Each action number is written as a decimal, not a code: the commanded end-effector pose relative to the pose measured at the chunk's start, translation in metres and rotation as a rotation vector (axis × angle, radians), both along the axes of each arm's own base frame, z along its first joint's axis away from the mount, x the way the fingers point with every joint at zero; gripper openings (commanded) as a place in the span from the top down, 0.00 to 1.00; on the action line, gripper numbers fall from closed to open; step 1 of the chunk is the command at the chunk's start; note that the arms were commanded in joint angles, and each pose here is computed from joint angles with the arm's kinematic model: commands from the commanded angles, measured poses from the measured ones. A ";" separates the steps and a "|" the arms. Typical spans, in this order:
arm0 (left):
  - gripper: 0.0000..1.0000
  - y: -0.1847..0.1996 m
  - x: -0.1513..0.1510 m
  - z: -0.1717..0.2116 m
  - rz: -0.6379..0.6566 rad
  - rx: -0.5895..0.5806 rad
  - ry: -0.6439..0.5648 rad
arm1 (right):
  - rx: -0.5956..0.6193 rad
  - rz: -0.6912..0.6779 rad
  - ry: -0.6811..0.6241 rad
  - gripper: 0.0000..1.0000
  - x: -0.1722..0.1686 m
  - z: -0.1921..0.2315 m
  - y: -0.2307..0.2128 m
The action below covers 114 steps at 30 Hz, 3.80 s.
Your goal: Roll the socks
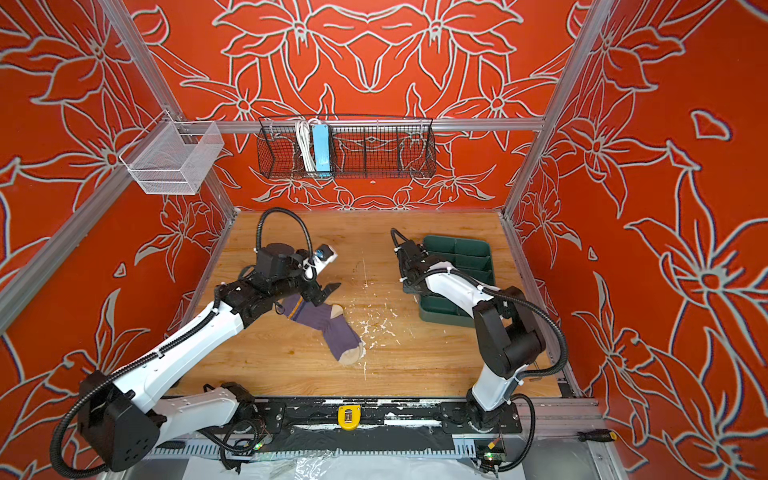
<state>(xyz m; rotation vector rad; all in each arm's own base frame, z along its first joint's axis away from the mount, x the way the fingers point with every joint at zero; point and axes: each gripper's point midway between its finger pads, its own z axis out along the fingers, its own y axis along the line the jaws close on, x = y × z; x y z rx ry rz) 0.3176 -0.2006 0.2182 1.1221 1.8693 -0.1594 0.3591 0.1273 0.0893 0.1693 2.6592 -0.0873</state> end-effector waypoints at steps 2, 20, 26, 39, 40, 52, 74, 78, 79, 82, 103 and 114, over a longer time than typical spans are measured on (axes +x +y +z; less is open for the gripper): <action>0.02 -0.011 -0.022 -0.054 -0.247 0.330 -0.060 | 0.115 0.133 -0.095 0.61 0.003 0.039 0.023; 0.24 -0.056 -0.081 -0.142 -0.477 0.699 0.171 | 0.282 -0.013 -0.440 0.16 -0.031 0.172 -0.066; 0.31 -0.059 -0.086 -0.162 -0.526 0.800 0.254 | 0.335 -0.021 -0.424 0.16 -0.038 0.157 -0.065; 0.43 -0.076 -0.083 -0.197 -0.541 0.827 0.388 | 0.329 -0.034 -0.425 0.15 -0.042 0.143 -0.072; 0.48 -0.077 -0.081 -0.200 -0.536 0.830 0.388 | 0.328 -0.037 -0.427 0.15 -0.043 0.143 -0.073; 0.87 -0.151 0.023 -0.196 -0.192 0.438 0.405 | 0.283 -0.078 -0.484 0.15 -0.057 0.157 -0.090; 0.12 -0.096 0.164 0.054 0.150 -0.227 0.130 | 0.432 0.135 -0.401 0.12 -0.070 0.144 -0.047; 0.10 -0.056 0.075 0.060 -0.109 0.006 -0.093 | 0.517 0.215 -0.371 0.12 -0.065 0.140 -0.025; 0.10 -0.042 0.057 0.049 -0.149 0.086 -0.145 | 0.536 0.236 -0.356 0.13 -0.064 0.139 -0.019; 0.09 0.005 0.034 0.014 -0.115 0.327 -0.221 | 0.575 0.292 -0.302 0.13 -0.060 0.129 0.002; 0.14 0.026 0.022 -0.129 0.068 0.327 0.143 | 0.662 0.156 -0.045 0.10 0.055 0.005 0.144; 0.14 0.022 0.022 -0.175 0.073 0.484 0.254 | 0.551 0.145 0.004 0.10 0.067 -0.039 0.140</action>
